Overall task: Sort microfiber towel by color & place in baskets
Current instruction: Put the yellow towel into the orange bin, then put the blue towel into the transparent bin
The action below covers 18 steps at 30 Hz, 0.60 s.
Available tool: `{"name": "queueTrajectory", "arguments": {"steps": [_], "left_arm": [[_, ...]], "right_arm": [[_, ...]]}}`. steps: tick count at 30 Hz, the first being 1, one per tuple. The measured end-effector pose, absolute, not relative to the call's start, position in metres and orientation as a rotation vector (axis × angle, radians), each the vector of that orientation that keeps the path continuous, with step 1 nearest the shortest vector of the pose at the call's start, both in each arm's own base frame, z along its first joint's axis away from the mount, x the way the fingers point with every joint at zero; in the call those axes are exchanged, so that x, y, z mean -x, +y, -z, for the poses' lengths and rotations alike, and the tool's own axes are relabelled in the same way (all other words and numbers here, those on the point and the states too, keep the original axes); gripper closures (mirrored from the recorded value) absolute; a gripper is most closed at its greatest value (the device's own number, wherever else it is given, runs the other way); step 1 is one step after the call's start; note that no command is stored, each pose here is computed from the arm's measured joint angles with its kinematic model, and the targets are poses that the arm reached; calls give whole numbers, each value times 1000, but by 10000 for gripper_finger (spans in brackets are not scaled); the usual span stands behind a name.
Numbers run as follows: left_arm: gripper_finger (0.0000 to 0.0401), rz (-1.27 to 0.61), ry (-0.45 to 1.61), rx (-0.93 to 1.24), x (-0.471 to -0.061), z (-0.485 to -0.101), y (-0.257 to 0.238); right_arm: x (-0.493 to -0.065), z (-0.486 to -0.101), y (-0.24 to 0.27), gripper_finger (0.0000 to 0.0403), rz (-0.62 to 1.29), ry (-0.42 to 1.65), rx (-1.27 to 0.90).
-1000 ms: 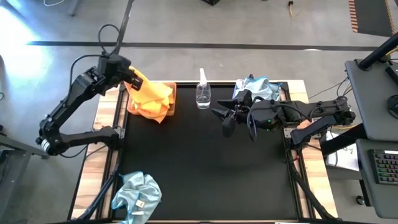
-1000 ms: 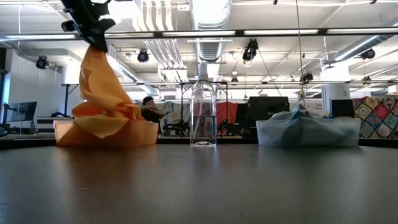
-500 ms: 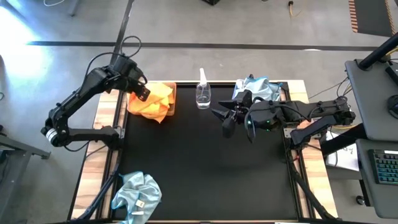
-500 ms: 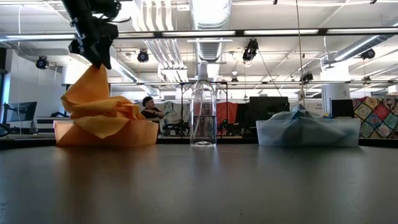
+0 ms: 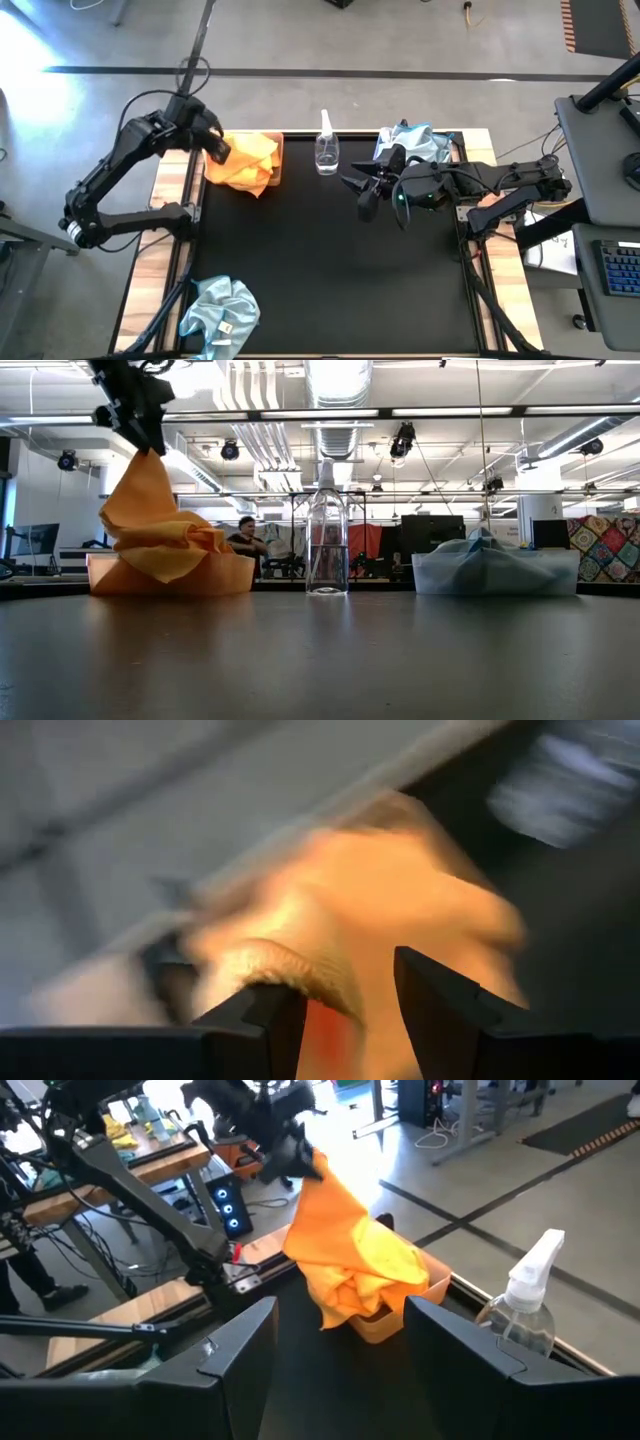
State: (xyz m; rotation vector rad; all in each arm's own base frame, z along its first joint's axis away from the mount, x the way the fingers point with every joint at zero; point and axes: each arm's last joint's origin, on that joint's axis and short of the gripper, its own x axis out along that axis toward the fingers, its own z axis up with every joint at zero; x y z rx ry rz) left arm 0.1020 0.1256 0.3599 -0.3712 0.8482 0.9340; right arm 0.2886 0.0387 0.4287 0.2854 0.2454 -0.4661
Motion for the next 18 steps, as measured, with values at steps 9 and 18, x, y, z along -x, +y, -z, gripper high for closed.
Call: {"name": "queueTrajectory", "arguments": {"steps": [9, 18], "left_arm": [[266, -821, 1014, 479, -111, -368, 132], [266, -1050, 1315, 379, -115, -373, 150]], "right_arm": [[-289, -429, 38, 193, 462, 254, -245], [-289, -428, 38, 193, 463, 258, -242]]}}
